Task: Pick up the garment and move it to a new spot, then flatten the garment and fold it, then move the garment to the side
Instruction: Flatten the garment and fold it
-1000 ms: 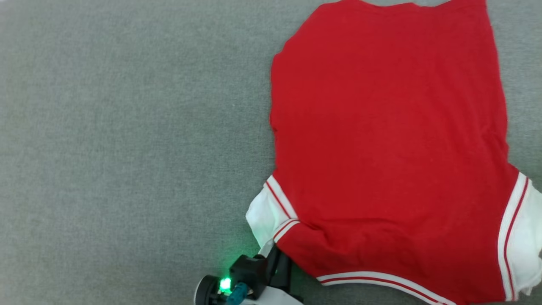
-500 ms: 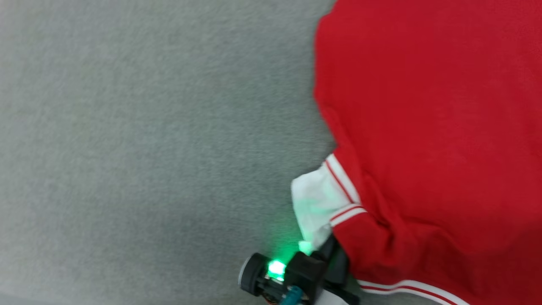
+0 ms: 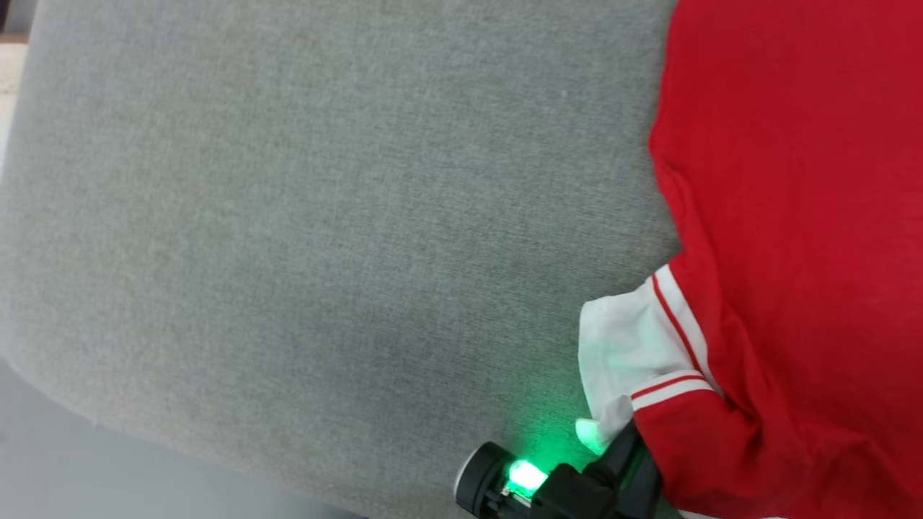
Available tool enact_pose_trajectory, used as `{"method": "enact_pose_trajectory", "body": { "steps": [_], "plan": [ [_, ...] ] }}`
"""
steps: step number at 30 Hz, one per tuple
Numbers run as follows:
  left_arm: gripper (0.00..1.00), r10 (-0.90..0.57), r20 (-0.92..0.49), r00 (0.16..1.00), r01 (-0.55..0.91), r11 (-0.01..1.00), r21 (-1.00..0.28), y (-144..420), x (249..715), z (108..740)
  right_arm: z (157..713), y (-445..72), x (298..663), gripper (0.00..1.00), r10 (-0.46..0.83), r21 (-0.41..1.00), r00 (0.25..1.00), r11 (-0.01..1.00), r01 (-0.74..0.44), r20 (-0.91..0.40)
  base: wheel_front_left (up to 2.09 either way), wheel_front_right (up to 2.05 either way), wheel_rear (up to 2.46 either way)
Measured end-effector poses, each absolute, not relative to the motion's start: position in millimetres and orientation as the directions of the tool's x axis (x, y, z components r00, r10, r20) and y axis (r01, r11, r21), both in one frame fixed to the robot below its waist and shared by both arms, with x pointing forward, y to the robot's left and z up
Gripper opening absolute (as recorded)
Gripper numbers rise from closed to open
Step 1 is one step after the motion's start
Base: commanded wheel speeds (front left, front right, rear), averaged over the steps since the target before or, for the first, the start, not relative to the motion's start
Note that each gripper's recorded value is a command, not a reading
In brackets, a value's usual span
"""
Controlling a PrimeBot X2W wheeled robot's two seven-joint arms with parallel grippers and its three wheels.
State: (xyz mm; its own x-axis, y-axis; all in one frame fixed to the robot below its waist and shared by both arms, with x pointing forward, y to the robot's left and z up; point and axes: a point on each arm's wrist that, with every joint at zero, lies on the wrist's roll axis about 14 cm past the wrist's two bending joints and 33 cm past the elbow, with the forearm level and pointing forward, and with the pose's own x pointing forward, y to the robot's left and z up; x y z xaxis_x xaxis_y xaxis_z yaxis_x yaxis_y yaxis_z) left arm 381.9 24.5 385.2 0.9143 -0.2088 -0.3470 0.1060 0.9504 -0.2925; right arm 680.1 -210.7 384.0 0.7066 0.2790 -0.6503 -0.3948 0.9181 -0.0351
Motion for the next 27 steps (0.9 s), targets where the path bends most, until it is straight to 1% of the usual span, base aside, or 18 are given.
{"method": "enact_pose_trajectory", "body": {
  "steps": [3, 4, 5, 6, 12, 16, 19, 21, 27],
  "plan": [
    [0.0, -0.198, -0.357, 0.913, 0.092, 0.952, -0.291, 26, 382, 382, 374, -210, 684, 1.0, 0.274, -0.029, 0.692, 0.92, -0.391, -0.668, 0.0, 0.0, 0.0],
    [0.0, -0.196, -0.359, 0.912, 0.09, 0.953, -0.29, 27, 382, 381, 372, -210, 686, 0.93, 0.273, -0.023, 0.69, 0.921, -0.388, -0.67, 0.0, 0.0, 0.0],
    [0.0, -0.196, -0.359, 0.913, 0.09, 0.952, -0.291, 27, 383, 381, 369, -210, 686, 0.62, 0.271, -0.021, 0.686, 0.923, -0.385, -0.675, 0.0, 0.0, 0.0],
    [0.0, -0.196, -0.358, 0.913, 0.09, 0.953, -0.291, 27, 383, 381, 369, -211, 686, 0.0, 0.268, -0.021, 0.683, 0.923, -0.384, -0.68, 0.0, 0.0, 0.0],
    [0.0, -0.203, -0.353, 0.913, 0.098, 0.951, -0.294, 26, 383, 383, 370, -219, 682, 0.0, 0.248, -0.035, 0.681, 0.927, -0.373, -0.689, 0.0, 0.0, 0.0],
    [0.0, -0.209, -0.345, 0.915, 0.105, 0.949, -0.296, 25, 385, 385, 377, -221, 682, 0.0, 0.25, -0.037, 0.701, 0.929, -0.367, -0.668, 0.0, 0.0, 0.0],
    [0.0, -0.204, -0.332, 0.921, 0.101, 0.948, -0.301, 26, 390, 389, 386, -220, 680, 0.0, 0.267, -0.045, 0.714, 0.921, -0.386, -0.647, 0.0, 0.0, 0.0],
    [0.0, -0.189, -0.321, 0.928, 0.091, 0.951, -0.296, 30, 393, 393, 392, -219, 674, 0.0, 0.285, -0.041, 0.715, 0.915, -0.401, -0.639, 0.0, 0.0, 0.0],
    [0.0, -0.161, -0.261, 0.952, 0.08, 0.953, -0.293, 41, 406, 410, 412, -230, 641, 0.0, 0.311, -0.052, 0.705, 0.895, -0.442, -0.638, 0.0, 0.0, 0.0]
  ]
}}
